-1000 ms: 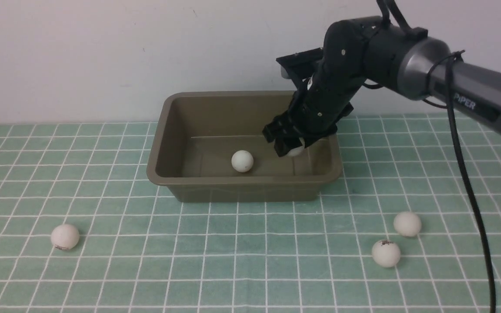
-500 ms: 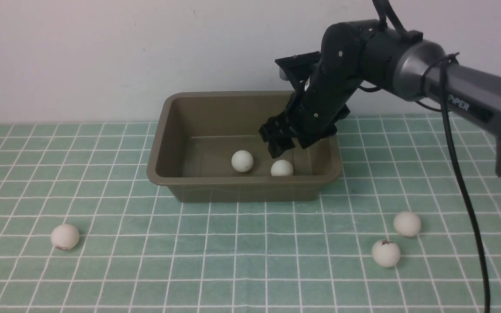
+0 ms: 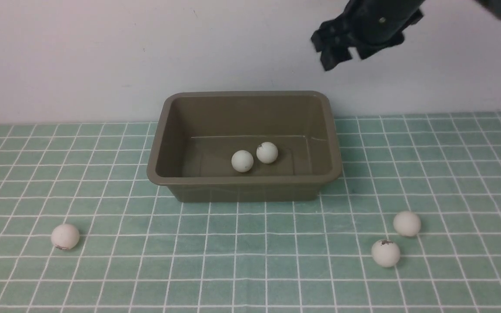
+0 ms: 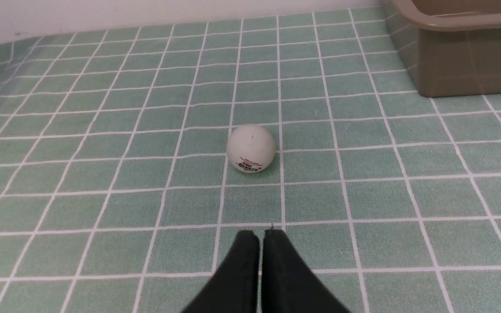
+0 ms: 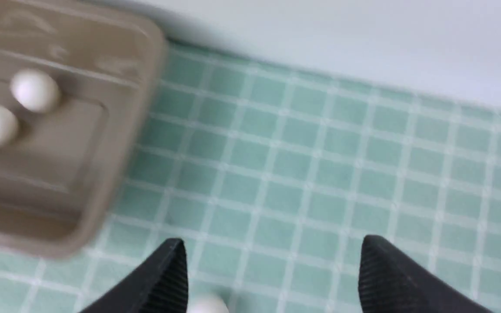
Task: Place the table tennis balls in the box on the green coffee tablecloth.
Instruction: 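Reach for and grasp a ping pong ball on the table, then release the ping pong ball into the bin and lift the gripper away, then reach for and grasp a ping pong ball on the table, then release the ping pong ball into the bin and lift the gripper away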
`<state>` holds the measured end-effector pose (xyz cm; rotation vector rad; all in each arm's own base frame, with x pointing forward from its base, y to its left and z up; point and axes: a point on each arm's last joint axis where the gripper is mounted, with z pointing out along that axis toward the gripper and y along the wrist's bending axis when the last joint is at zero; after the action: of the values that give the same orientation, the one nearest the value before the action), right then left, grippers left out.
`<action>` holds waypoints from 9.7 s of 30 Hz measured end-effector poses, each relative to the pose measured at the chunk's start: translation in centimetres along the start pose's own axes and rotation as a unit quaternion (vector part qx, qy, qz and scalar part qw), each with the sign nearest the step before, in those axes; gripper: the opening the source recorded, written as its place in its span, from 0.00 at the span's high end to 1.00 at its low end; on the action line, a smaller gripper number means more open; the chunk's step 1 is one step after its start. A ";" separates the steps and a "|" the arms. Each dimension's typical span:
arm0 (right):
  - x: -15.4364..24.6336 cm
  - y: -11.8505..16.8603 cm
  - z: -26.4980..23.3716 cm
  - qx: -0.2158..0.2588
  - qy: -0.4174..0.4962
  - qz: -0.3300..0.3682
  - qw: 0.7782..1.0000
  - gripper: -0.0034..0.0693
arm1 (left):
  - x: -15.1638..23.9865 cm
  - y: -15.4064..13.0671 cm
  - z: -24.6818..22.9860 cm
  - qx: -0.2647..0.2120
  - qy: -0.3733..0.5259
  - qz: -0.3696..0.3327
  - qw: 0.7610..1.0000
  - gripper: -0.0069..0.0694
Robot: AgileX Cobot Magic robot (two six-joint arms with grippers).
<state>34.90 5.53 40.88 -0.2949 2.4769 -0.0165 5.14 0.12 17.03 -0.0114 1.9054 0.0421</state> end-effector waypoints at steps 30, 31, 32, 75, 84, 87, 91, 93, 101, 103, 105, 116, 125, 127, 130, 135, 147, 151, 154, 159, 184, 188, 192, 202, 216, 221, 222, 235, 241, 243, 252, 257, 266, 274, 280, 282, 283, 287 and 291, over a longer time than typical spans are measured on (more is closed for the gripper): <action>13.0 1.5 11.6 -0.054 0.071 0.118 0.989 0.32 | 0.0 0.0 0.0 0.000 0.000 0.000 1.000 0.92; 13.0 1.5 11.7 -0.054 0.074 0.114 0.989 0.32 | 0.0 0.0 0.0 0.000 0.000 0.000 1.000 0.92; 13.2 1.5 12.2 -0.055 0.080 0.109 0.989 0.32 | 0.0 0.0 0.0 0.000 0.000 0.000 1.000 0.92; 13.8 4.3 18.6 -0.041 0.152 0.020 0.987 0.40 | 0.0 0.0 0.0 0.000 0.000 0.000 1.000 0.92; 14.8 4.5 20.2 -0.041 0.180 0.018 0.983 0.40 | 0.0 0.0 0.0 0.000 0.000 0.000 1.000 0.92; 15.2 4.5 20.7 -0.041 0.190 0.018 0.981 0.42 | 0.0 0.0 0.0 0.000 0.000 0.000 1.000 0.92; 15.1 4.5 20.8 -0.041 0.189 0.018 0.981 0.45 | 0.0 0.0 0.0 0.000 0.000 0.000 1.000 0.92; 15.0 4.5 20.8 -0.041 0.186 0.018 0.981 0.45 | 0.0 0.0 0.0 0.000 0.000 0.000 1.000 0.92; 8.8 4.1 16.3 -0.047 0.117 0.012 0.992 0.45 | 0.0 0.0 0.0 0.000 0.000 0.000 1.000 0.92; 7.2 4.4 15.3 -0.055 0.095 0.007 0.994 0.45 | 0.0 0.0 0.0 0.000 0.000 0.000 1.000 0.92; 5.3 5.3 14.1 -0.067 0.064 -0.004 0.996 0.45 | 0.0 0.0 0.0 0.000 0.000 0.000 1.000 0.92; 0.4 14.5 15.6 -0.138 0.022 -0.077 0.987 0.45 | 0.0 0.0 0.0 0.000 0.000 0.000 1.000 0.92; 0.1 16.9 19.5 -0.147 0.033 -0.124 0.981 0.45 | 0.0 0.0 0.0 0.000 0.000 0.000 1.000 0.92; 0.2 17.1 19.9 -0.150 0.031 -0.136 0.979 0.45 | 0.0 0.0 0.0 0.000 0.000 0.000 1.000 0.92; 0.4 17.3 20.3 -0.157 0.030 -0.143 0.977 0.45 | 0.0 0.0 0.0 0.000 0.000 0.000 1.000 0.92; 0.3 17.4 20.3 -0.158 0.027 -0.142 0.977 0.39 | 0.0 0.0 0.0 0.000 0.000 0.000 1.000 0.92; 0.0 16.7 18.5 -0.143 0.035 -0.161 0.976 0.37 | 0.0 0.0 0.0 0.000 0.000 0.000 1.000 0.92; -0.6 15.8 16.1 -0.122 0.032 -0.181 0.975 0.37 | 0.0 0.0 0.0 0.000 0.000 0.000 1.000 0.92; -0.8 14.9 14.1 -0.098 0.041 -0.194 0.975 0.37 | 0.0 0.0 0.0 0.000 0.000 0.000 1.000 0.92; -0.7 12.9 10.8 -0.039 0.073 -0.210 0.974 0.39 | 0.0 0.0 0.0 0.000 0.000 0.000 1.000 0.92; 16.2 10.2 10.2 -0.073 0.132 -0.192 0.970 0.44 | 0.0 0.0 0.0 0.000 0.000 0.000 1.000 0.92; 16.0 10.3 10.3 -0.075 0.114 -0.192 0.972 0.35 | 0.0 0.0 0.0 0.000 0.000 0.000 1.000 0.92; 15.8 10.4 10.7 -0.075 0.106 -0.187 0.974 0.27 | 0.0 0.0 0.0 0.000 0.000 0.000 1.000 0.92; 17.4 11.1 15.1 -0.070 0.162 -0.173 0.969 0.22 | 0.0 0.0 0.0 0.000 0.000 0.000 1.000 0.92; 18.2 11.1 17.8 -0.043 0.174 -0.175 0.968 0.40 | 0.0 0.0 0.0 0.000 0.000 0.000 1.000 0.92; 18.0 10.7 17.3 -0.030 0.176 -0.185 0.966 0.46 | 0.0 0.0 0.0 0.000 0.000 0.000 1.000 0.92; 17.7 10.6 16.8 -0.027 0.172 -0.187 0.967 0.46 | 0.0 0.0 0.0 0.000 0.000 0.000 1.000 0.92; 4.2 10.9 7.8 -0.037 -0.057 -0.133 0.989 0.46 | 0.0 0.0 0.0 0.000 0.000 0.000 1.000 0.92; 1.0 12.6 11.4 -0.057 -0.034 -0.141 0.988 0.46 | 0.0 0.0 0.0 0.000 0.000 0.000 1.000 0.92; 0.8 13.1 13.1 -0.062 -0.016 -0.146 0.987 0.46 | 0.0 0.0 0.0 0.000 0.000 0.000 1.000 0.92; 0.3 15.0 19.8 -0.074 0.024 -0.179 0.981 0.46 | 0.0 0.0 0.0 0.000 0.000 0.000 1.000 0.92; 0.9 15.5 21.6 -0.088 0.040 -0.187 0.978 0.46 | 0.0 0.0 0.0 0.000 0.000 0.000 1.000 0.92; 1.1 16.6 22.0 -0.144 0.031 -0.169 0.975 0.46 | 0.0 0.0 0.0 0.000 0.000 0.000 1.000 0.92; 1.7 17.1 23.2 -0.157 0.044 -0.160 0.974 0.38 | 0.0 0.0 0.0 0.000 0.000 0.000 1.000 0.92; 0.3 17.1 22.2 -0.158 0.025 -0.160 0.974 0.34 | 0.0 0.0 0.0 0.000 0.000 0.000 1.000 0.92; -0.9 17.0 21.1 -0.157 0.015 -0.164 0.974 0.34 | 0.0 0.0 0.0 0.000 0.000 0.000 1.000 0.92; -1.5 16.9 20.4 -0.155 0.011 -0.168 0.973 0.34 | 0.0 0.0 0.0 0.000 0.000 0.000 1.000 0.92; -4.1 15.9 16.5 -0.130 -0.003 -0.192 0.973 0.37 | 0.0 0.0 0.0 0.000 0.000 0.000 1.000 0.92; -6.1 12.4 11.6 -0.086 -0.020 -0.182 0.979 0.48 | 0.0 0.0 0.0 0.000 0.000 0.000 1.000 0.92</action>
<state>43.99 19.62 34.23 -0.8126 2.3546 0.0510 5.14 0.12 17.03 -0.0114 1.9054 0.0421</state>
